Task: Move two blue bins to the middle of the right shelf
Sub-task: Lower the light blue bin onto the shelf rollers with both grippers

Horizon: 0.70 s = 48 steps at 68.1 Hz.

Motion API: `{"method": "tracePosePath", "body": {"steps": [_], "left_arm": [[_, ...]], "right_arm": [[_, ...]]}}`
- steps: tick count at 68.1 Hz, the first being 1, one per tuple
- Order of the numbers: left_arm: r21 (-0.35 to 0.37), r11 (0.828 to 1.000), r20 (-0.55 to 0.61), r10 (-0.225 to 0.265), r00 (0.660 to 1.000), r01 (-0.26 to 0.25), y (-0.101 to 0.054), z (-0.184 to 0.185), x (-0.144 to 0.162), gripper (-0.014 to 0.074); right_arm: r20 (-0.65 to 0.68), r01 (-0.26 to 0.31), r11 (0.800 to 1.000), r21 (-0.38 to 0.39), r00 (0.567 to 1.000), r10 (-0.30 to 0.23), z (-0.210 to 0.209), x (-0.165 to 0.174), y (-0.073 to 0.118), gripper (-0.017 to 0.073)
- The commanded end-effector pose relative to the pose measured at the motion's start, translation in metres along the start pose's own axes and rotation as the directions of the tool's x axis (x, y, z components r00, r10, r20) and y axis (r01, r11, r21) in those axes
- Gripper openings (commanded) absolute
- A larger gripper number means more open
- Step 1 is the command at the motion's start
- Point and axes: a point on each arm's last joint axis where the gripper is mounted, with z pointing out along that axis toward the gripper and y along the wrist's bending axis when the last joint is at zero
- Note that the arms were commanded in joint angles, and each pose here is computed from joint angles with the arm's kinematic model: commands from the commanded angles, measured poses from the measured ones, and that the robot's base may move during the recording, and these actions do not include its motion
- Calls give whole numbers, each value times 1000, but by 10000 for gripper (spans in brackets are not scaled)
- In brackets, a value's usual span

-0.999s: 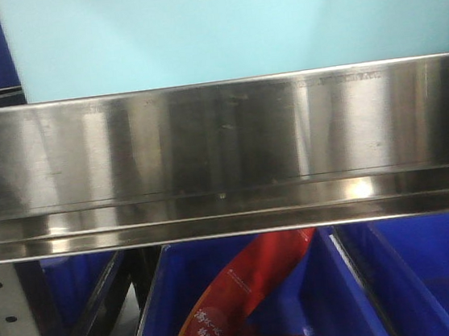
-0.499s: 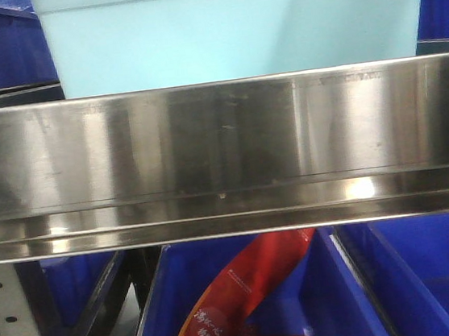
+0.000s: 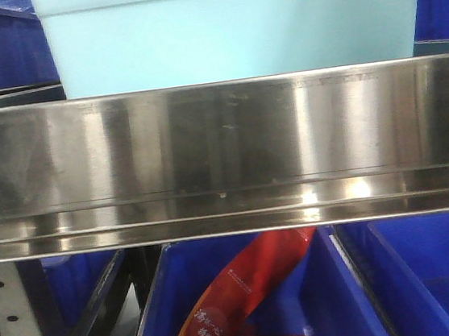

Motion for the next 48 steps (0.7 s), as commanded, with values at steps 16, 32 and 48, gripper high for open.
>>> {"method": "tracePosePath", "body": {"steps": [16,32,48], "left_arm": [[-176,983,118,-32,993,53,25,-41,67,-111],[-189,981,187,1,982,35,27,-54,129,-111],[-165,986,305,30,952,22,27,-52,183,-111]], "right_arm": [[79,19,1000,-1,997,-19,-4,78,-5,-160],[180,22,1000,-14,983,-19,-17,136,-7,-160],[326,21,1000,-23,945,-12,-37,177,-10,-160]]}}
